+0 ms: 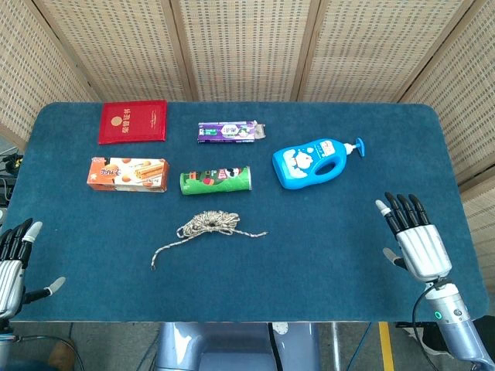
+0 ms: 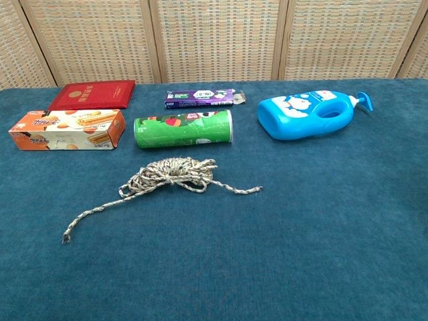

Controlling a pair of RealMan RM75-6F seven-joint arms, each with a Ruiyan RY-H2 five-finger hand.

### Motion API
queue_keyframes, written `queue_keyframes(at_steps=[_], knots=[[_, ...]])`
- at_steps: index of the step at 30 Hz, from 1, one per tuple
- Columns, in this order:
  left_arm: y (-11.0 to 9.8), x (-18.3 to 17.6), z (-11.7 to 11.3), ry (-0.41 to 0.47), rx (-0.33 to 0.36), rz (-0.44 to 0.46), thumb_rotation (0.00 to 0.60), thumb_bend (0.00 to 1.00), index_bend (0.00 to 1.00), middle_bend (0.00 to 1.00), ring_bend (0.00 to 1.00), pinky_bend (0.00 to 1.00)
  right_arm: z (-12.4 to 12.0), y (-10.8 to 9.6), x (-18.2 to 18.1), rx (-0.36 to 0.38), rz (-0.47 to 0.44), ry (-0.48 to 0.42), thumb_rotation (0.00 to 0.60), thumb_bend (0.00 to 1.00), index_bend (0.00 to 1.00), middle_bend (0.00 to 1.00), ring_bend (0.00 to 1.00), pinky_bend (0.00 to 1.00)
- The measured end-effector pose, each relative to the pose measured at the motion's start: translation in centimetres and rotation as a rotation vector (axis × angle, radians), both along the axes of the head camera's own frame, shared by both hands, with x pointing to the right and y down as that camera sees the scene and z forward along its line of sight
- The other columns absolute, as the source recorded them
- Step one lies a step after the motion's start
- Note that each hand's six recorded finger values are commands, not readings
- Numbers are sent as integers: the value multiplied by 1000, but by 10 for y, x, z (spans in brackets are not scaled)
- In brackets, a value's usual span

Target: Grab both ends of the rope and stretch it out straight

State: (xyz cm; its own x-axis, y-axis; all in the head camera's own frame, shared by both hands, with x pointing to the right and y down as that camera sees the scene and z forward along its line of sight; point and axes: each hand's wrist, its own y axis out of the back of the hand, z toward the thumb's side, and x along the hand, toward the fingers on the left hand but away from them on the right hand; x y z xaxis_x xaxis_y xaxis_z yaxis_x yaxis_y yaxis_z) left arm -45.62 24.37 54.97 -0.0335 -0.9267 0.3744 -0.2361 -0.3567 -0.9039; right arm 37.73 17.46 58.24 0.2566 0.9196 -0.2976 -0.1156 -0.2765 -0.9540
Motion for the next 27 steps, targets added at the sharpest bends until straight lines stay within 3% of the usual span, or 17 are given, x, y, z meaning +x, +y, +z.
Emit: queue_keyframes(at_steps=[7,13,21,27], knots=[[0,1,0,-3,3,2,600,0,0,0,0,0,1,-1,-8,-18,9,-31,600,0,54,0,0,0],[0,2,0,-19,10,4,600,0,0,0,0,0,6,-13,-35,-27,19,-108,600,0,172,0,0,0],[-2,5,3,-34,8,11,600,0,0,0,0,0,36,-39,-100,-207,67,-275,600,30,352,0,0,0],[-4,7,6,-60,9,8,600,0,0,0,0,0,60,-47,-163,-284,47,-337,600,62,424,0,0,0]])
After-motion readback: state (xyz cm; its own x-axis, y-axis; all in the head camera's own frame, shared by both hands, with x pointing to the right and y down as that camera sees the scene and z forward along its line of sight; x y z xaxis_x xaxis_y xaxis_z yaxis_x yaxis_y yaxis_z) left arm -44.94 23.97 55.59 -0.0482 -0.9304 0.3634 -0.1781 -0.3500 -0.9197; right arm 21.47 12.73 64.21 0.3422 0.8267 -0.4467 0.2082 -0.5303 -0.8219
